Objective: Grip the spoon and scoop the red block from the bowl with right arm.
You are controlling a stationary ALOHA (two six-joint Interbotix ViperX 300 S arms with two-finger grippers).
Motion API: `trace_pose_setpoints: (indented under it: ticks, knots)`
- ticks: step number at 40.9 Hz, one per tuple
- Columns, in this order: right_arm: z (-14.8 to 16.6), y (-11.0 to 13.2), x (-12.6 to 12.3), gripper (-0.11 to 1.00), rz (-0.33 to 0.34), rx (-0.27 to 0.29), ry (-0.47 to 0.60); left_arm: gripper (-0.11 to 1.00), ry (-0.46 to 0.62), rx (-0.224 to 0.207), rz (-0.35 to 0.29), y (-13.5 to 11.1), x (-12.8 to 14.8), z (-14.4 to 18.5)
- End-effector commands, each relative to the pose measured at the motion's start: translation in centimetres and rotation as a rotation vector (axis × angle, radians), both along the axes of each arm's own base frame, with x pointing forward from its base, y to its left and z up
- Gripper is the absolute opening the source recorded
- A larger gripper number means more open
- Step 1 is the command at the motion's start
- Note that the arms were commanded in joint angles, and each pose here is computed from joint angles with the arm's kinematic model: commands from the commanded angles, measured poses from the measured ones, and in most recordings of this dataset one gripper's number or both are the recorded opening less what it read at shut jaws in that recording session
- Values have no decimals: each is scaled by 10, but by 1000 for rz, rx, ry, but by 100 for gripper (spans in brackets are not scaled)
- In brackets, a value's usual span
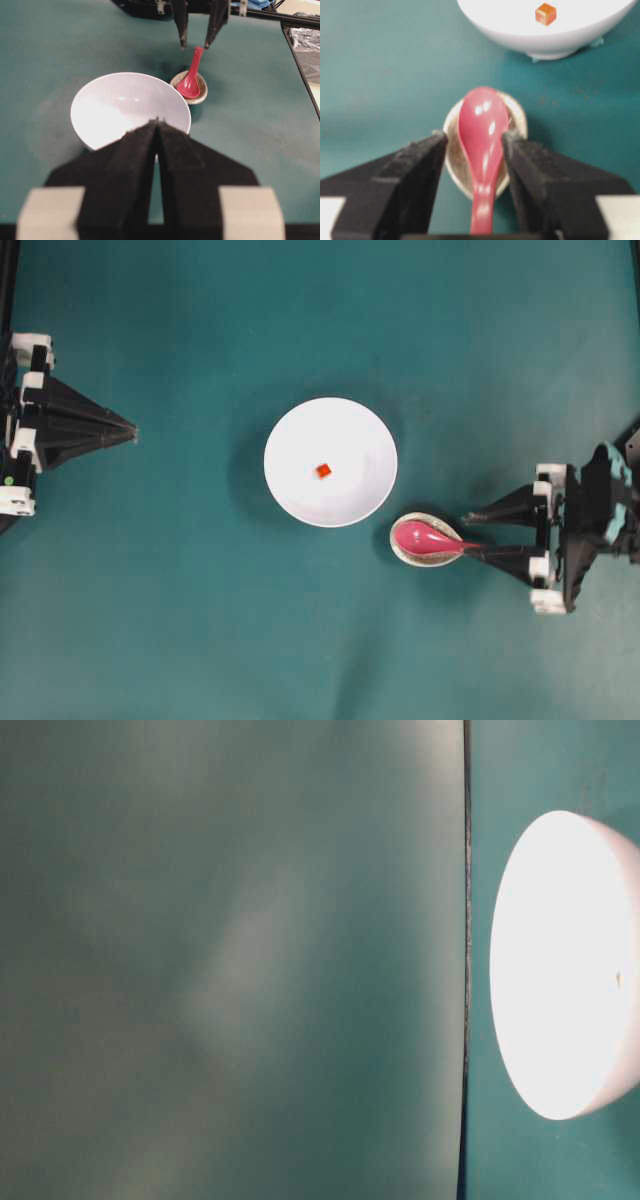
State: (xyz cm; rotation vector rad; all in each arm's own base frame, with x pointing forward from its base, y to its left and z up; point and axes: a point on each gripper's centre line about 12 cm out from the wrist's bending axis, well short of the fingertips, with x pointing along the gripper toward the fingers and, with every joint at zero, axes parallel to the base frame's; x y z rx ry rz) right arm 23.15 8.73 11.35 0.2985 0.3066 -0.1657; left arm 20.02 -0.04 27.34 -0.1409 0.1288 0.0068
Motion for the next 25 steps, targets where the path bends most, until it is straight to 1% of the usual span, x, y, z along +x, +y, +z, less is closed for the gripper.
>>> trace_pose_setpoints:
  ticks: [1,8,17,20,25]
  knots:
    - [-4,12,3,54,-9,-3,-4,0,-12,1,0,0,2,7]
    - [-19,21,-2,54,-13,-35,38,0,-3,3,1,0,2,5]
    - [-28,9,-14,54,-30,-84,66,0,-3,2,1,0,2,6]
    - [-29,7,-17,54,-25,-96,75,0,-3,2,1,0,2,6]
    - [-32,14,-22,53,14,-108,84,0,3,2,1,0,2,5]
